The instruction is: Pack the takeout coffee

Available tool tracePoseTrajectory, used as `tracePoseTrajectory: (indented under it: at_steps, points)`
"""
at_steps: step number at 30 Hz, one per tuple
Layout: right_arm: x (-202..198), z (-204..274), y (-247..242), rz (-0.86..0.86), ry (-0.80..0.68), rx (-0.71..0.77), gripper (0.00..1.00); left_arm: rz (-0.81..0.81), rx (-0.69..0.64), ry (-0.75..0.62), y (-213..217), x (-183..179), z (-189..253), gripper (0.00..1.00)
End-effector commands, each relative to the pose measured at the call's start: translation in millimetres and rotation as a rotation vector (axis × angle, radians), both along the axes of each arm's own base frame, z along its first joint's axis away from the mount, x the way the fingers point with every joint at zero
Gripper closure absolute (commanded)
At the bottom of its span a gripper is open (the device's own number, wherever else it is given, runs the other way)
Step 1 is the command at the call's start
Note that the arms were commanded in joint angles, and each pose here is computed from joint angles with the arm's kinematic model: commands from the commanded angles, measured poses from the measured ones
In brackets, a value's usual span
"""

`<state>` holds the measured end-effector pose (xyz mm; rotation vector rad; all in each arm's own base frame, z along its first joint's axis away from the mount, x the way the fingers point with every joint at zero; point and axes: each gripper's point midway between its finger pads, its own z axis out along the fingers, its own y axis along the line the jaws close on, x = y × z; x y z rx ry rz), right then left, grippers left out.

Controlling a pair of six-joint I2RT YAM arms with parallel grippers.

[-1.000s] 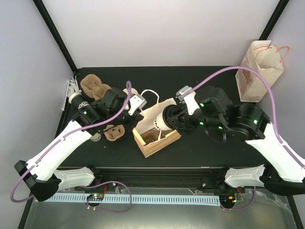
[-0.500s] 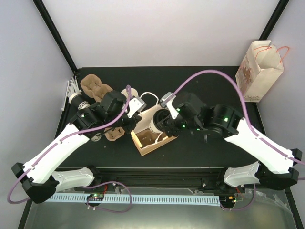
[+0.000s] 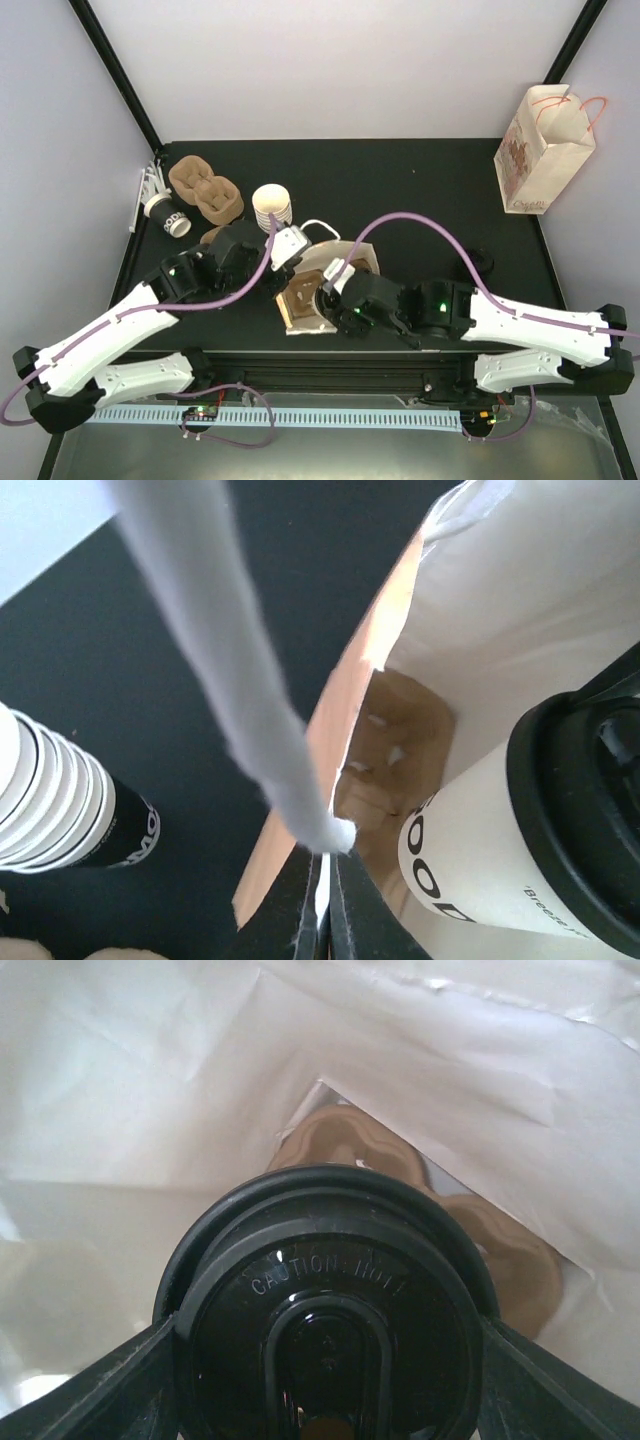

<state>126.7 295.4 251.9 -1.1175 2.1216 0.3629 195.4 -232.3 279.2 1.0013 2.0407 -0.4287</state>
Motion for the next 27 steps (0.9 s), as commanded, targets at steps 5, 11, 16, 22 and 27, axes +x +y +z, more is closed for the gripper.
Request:
tracePoseTrajectory:
  at_steps: [5,11,16,22,27]
  points:
    - [-23,-32,10,-0.044,-0.154,0.095,0.56,-0.003,-0.047,-0.328,-13,-2,21,0.98]
    - [-36,-52,9,-0.067,-0.211,0.021,0.56,-0.044,-0.054,-0.33,-24,-16,15,0.98]
    - [-38,-49,5,-0.088,-0.269,0.039,0.56,-0.147,-0.084,-0.279,-37,-37,8,0.98]
    - [-27,-61,-11,-0.161,-0.353,-0.003,0.56,-0.212,-0.096,-0.217,-46,-58,-5,0.98]
    - [-19,-55,-15,-0.209,-0.414,-0.001,0.56,-0.237,-0.13,-0.167,-52,-68,-7,0.98]
